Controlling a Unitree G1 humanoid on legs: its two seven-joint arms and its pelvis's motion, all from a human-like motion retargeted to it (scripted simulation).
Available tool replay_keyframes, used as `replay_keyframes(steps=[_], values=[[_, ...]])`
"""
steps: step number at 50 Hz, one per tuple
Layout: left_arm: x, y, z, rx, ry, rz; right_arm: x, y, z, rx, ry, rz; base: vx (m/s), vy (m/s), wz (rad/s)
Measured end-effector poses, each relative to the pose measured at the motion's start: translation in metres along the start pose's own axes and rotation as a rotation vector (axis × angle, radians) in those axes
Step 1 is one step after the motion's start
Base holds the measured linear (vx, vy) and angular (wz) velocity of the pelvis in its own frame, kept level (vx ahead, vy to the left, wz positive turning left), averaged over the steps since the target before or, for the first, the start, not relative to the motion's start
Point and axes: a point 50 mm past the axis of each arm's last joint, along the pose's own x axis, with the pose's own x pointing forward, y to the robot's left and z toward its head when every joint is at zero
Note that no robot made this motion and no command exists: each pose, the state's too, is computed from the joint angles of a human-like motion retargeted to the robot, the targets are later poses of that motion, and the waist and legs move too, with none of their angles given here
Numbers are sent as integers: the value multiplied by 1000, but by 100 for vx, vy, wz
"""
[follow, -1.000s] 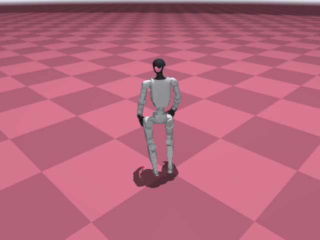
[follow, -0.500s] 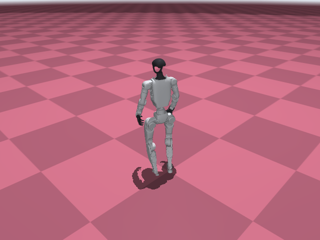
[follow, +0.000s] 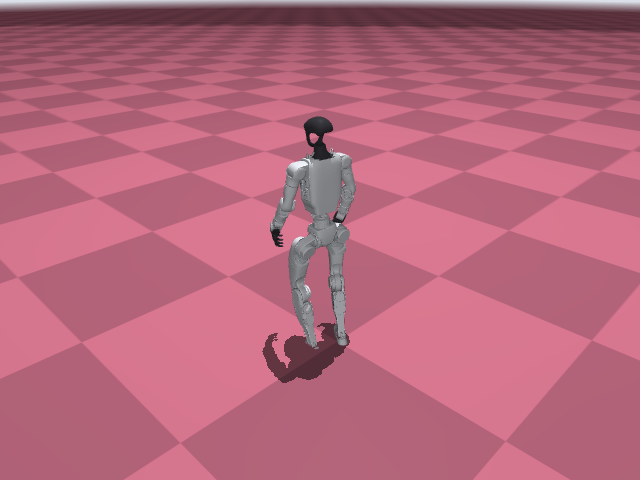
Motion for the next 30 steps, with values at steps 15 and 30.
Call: replay_keyframes(steps=[15, 30], values=[[6, -9, 15, -33, -37, -34, -6, 12, -27, 44, 91, 45, 1, 2, 35], [12, -21, 27, -65, -68, -73, -12, 26, -49, 72, 171, 104, 1, 2, 31]])
